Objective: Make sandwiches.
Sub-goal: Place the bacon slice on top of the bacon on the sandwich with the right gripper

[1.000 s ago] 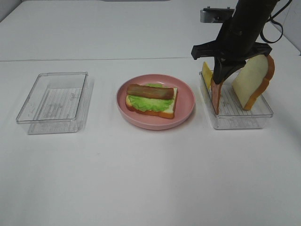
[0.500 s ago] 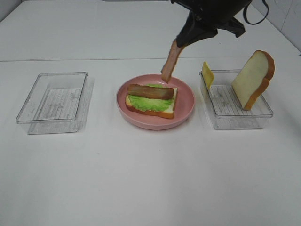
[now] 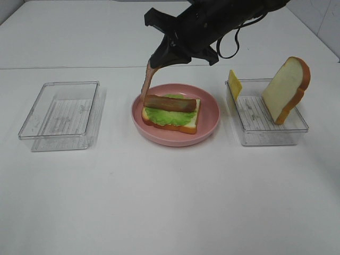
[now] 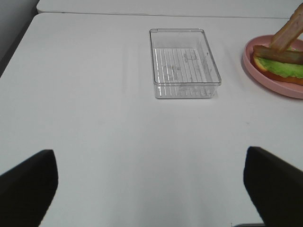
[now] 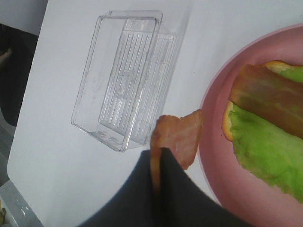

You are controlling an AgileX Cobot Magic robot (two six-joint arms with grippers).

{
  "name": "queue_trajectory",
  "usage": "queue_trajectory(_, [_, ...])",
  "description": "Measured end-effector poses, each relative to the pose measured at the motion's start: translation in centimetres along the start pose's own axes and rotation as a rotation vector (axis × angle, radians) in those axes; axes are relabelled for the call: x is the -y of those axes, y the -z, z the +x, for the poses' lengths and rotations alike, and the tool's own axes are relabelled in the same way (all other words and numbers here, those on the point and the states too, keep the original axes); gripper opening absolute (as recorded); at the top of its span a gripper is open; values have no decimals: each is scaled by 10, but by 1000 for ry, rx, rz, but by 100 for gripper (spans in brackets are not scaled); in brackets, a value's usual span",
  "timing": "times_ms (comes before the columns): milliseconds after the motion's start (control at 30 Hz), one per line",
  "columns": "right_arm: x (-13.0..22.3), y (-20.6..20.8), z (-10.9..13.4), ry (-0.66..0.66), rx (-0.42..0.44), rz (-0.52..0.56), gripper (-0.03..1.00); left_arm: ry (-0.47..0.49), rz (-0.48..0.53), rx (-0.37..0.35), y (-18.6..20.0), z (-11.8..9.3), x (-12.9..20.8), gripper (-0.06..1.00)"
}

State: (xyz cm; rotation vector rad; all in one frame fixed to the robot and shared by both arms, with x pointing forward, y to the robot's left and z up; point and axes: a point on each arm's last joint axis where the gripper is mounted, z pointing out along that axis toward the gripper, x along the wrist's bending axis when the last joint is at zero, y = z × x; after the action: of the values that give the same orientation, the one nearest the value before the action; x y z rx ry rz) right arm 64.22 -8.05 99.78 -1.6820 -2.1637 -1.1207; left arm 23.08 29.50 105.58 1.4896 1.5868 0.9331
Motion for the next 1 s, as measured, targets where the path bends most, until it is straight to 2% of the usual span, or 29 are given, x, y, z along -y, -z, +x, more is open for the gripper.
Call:
queue_trajectory(233, [7, -27, -15, -37, -30, 30, 3, 0, 0, 0, 0, 0, 0, 99])
queue_trajectory(567, [12, -41, -24, -44, -23, 46, 3, 0, 0, 0, 0, 0, 0, 99])
queue_trajectory(700, [13, -44, -28, -24, -5, 52, 3, 0, 0, 0, 0, 0, 0, 99])
queue_trajectory(767, [12, -44, -33, 30, 45, 44, 3, -1, 0, 0, 0, 0, 0, 99])
queue_trajectory(1000, [12, -44, -39, 92, 111, 39, 3, -1, 0, 0, 0, 0, 0, 99])
